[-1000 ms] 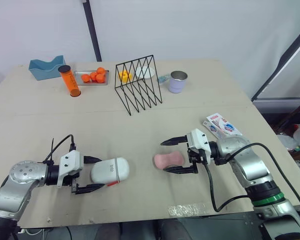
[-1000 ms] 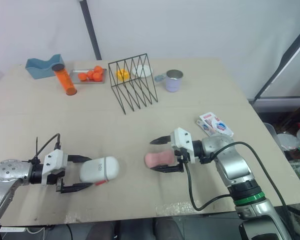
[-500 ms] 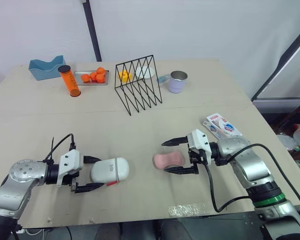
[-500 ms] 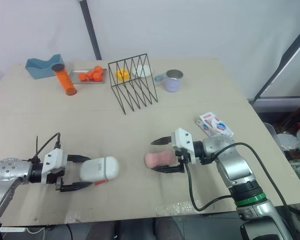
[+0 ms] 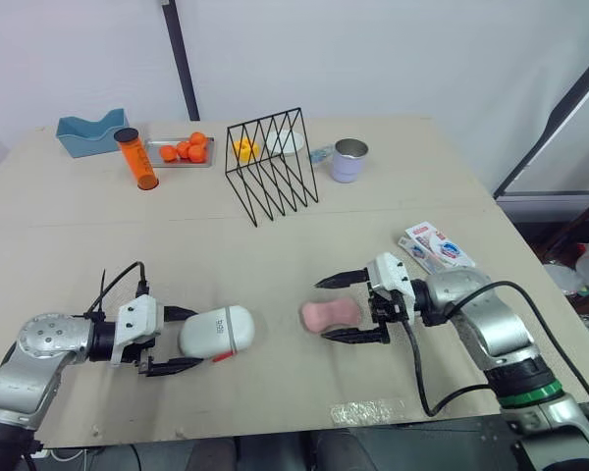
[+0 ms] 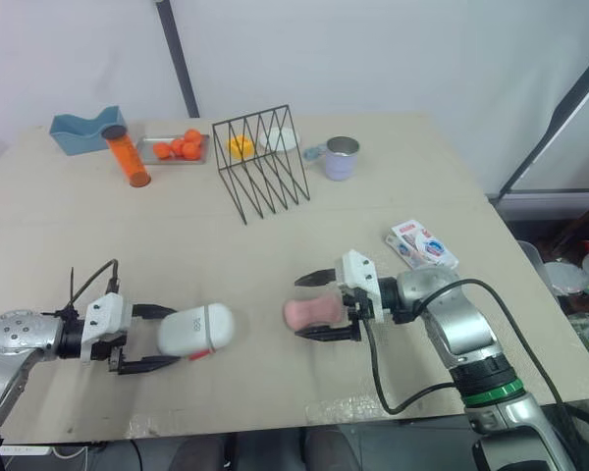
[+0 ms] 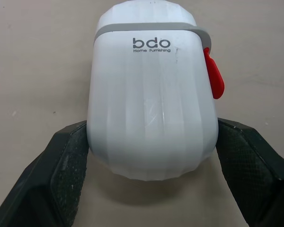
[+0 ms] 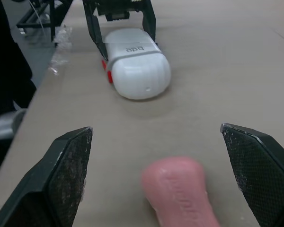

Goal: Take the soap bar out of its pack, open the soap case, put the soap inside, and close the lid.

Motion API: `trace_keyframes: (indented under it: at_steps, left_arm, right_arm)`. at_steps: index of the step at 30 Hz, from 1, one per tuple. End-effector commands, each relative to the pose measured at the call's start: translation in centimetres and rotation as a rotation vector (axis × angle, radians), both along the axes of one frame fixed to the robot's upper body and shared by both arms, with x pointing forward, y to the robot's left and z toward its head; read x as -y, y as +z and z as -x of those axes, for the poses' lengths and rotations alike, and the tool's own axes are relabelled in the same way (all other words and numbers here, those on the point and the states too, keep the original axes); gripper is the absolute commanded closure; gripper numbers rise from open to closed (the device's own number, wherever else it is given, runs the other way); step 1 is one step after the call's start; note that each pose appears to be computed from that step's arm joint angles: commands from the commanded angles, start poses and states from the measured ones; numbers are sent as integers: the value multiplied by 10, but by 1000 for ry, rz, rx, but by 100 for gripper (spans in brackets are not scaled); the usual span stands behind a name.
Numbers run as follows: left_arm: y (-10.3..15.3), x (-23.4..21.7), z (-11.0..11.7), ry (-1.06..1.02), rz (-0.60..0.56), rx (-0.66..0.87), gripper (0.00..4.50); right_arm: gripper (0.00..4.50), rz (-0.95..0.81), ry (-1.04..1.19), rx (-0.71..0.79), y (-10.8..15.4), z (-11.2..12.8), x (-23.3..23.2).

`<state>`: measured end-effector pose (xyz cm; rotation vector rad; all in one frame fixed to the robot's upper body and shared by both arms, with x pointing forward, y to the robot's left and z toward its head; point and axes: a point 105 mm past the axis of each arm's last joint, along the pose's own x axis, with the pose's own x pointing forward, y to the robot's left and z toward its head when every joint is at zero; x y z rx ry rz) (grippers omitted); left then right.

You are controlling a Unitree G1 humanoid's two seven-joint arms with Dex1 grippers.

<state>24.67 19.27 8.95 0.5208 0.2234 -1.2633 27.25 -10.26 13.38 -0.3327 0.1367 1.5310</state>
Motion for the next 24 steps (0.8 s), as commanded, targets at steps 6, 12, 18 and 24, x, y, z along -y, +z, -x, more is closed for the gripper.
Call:
trace_keyframes:
  at_steps: [6, 12, 18, 24]
  left_arm:
    - [37, 21, -6, -98, 11, 253, 101]
    - [52, 53, 0, -157, 81, 418, 101]
    - [52, 62, -4, -110, 99, 472, 101]
    - [50, 67, -4, -98, 106, 481, 101]
  right_arm:
    - [0, 59, -144, -275, 27, 7, -10]
    - [0, 34, -273, -614, 33, 7, -28]
    - [0, -4, -283, -729, 34, 10, -36]
    - [0, -41, -279, -797, 34, 7, -41]
